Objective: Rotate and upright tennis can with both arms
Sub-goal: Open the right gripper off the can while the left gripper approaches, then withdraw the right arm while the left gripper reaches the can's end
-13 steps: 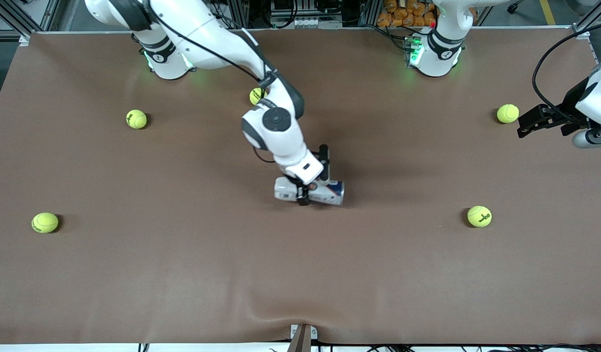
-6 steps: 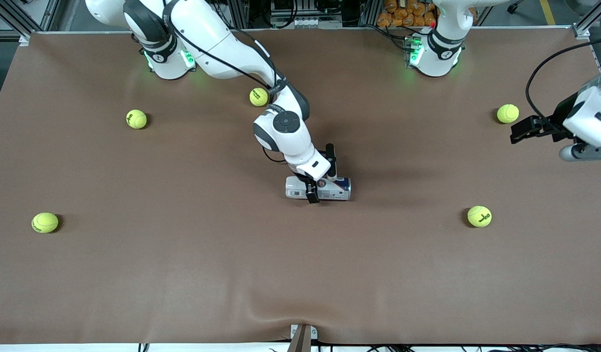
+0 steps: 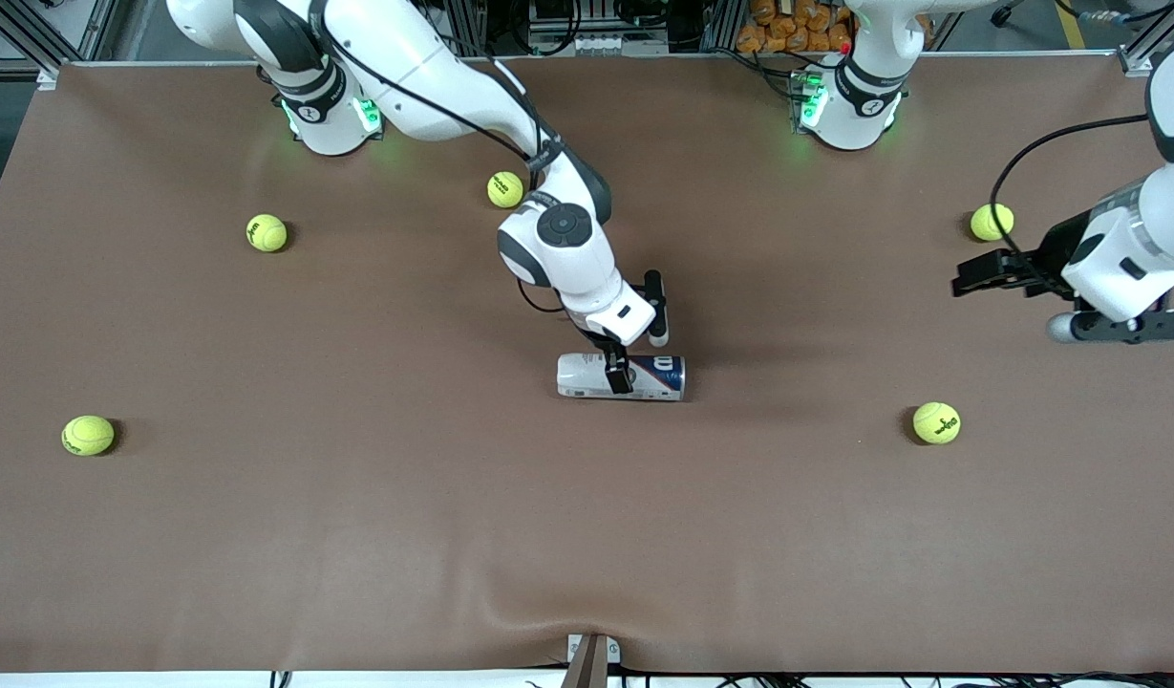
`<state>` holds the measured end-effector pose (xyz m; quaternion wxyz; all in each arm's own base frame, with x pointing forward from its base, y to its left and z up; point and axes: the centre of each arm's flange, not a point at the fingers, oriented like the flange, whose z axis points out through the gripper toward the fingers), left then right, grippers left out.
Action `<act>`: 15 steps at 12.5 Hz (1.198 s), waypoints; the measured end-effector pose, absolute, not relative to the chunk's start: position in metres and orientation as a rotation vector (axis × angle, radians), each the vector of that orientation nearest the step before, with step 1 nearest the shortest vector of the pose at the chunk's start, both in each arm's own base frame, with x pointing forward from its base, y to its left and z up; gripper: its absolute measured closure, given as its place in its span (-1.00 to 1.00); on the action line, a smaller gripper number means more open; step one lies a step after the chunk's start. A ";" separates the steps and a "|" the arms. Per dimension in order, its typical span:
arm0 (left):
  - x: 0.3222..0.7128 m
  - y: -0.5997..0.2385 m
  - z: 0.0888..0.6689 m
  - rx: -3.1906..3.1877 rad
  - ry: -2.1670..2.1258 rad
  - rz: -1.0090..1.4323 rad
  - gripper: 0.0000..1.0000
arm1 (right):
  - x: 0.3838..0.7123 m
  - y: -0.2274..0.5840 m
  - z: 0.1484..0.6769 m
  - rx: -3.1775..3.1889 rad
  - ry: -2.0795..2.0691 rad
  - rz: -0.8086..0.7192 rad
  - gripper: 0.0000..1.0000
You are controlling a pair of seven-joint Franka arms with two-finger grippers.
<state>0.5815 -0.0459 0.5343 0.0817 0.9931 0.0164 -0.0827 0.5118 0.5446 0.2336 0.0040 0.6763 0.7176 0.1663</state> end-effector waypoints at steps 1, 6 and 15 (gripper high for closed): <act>0.584 -0.050 0.527 2.930 0.055 -0.267 -1.00 | 0.512 0.544 0.248 2.136 2.244 0.507 -1.00; 0.612 -0.068 0.479 2.704 0.107 -0.367 -1.00 | 0.512 0.535 0.302 2.427 2.064 0.401 -1.00; 0.649 -0.104 0.347 2.317 0.000 -0.424 -1.00 | 0.618 0.326 0.454 2.931 1.265 0.259 -1.00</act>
